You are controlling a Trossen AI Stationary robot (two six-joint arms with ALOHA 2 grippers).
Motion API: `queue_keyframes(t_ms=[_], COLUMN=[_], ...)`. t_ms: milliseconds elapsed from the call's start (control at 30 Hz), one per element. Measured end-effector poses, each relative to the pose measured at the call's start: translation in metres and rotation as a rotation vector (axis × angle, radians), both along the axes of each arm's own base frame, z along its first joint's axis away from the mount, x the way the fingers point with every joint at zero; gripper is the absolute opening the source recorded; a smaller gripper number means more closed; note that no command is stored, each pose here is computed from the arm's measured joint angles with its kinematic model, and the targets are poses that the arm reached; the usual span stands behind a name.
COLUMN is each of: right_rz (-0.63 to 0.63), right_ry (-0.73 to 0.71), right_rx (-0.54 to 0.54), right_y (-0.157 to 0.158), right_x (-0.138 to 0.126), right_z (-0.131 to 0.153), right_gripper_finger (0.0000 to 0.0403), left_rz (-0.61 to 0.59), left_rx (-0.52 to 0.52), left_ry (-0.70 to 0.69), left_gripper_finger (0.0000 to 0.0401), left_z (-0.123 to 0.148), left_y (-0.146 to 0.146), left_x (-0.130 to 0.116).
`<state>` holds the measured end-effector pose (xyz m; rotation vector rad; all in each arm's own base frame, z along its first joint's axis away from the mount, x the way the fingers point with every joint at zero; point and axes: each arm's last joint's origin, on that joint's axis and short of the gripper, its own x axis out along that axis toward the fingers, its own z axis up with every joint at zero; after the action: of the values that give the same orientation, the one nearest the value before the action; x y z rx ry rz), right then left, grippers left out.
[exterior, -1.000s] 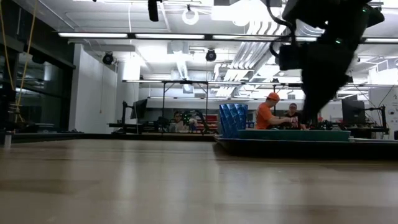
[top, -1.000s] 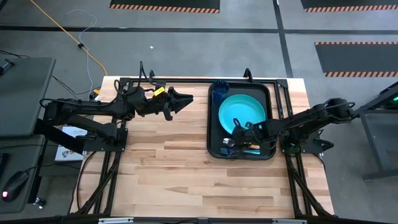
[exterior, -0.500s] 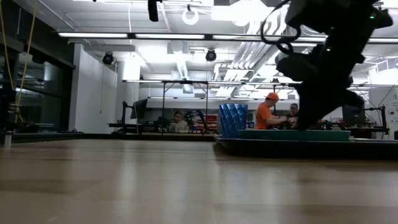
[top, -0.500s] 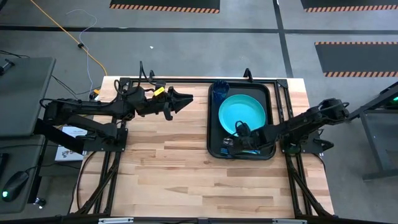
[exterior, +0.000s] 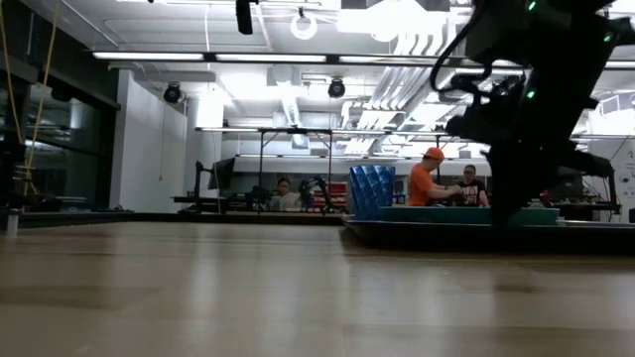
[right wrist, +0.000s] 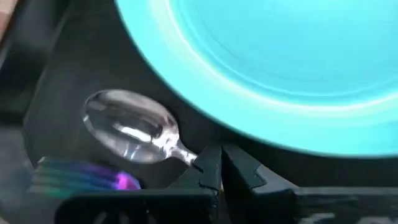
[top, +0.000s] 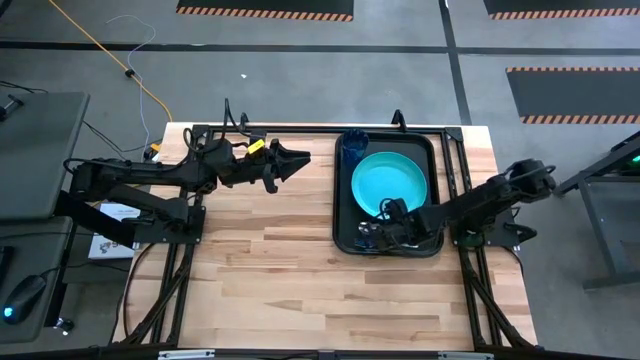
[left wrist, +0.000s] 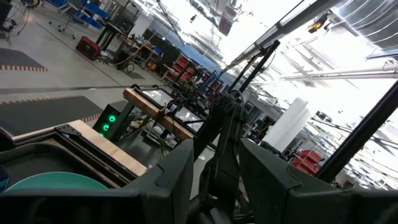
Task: Pick and place plate/cup/fork/spoon on tray
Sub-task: Adjust the orange spoon on the black tray
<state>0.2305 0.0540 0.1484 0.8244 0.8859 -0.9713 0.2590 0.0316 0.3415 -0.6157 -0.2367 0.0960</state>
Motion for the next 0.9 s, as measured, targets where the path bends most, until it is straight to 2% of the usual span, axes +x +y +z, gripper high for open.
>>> queue_keyframes(t_ms=[400,900], right_rz=[0.015,0.166], right_ry=[0.024,0.023], right_rx=[0.024,-0.020], right_y=[0.001,0.002], right_x=[0.009,0.013], right_z=[-0.016,-0.013], right_gripper_finger=[0.0000,0.0000], left_rz=[0.000,0.000], left_rx=[-0.001,0.001], left_ry=[-0.004,-0.005], left_gripper_finger=[0.0117,0.0117], left_z=[0.000,0.000], left_y=[0.000,0.000], left_x=[0.000,0.000])
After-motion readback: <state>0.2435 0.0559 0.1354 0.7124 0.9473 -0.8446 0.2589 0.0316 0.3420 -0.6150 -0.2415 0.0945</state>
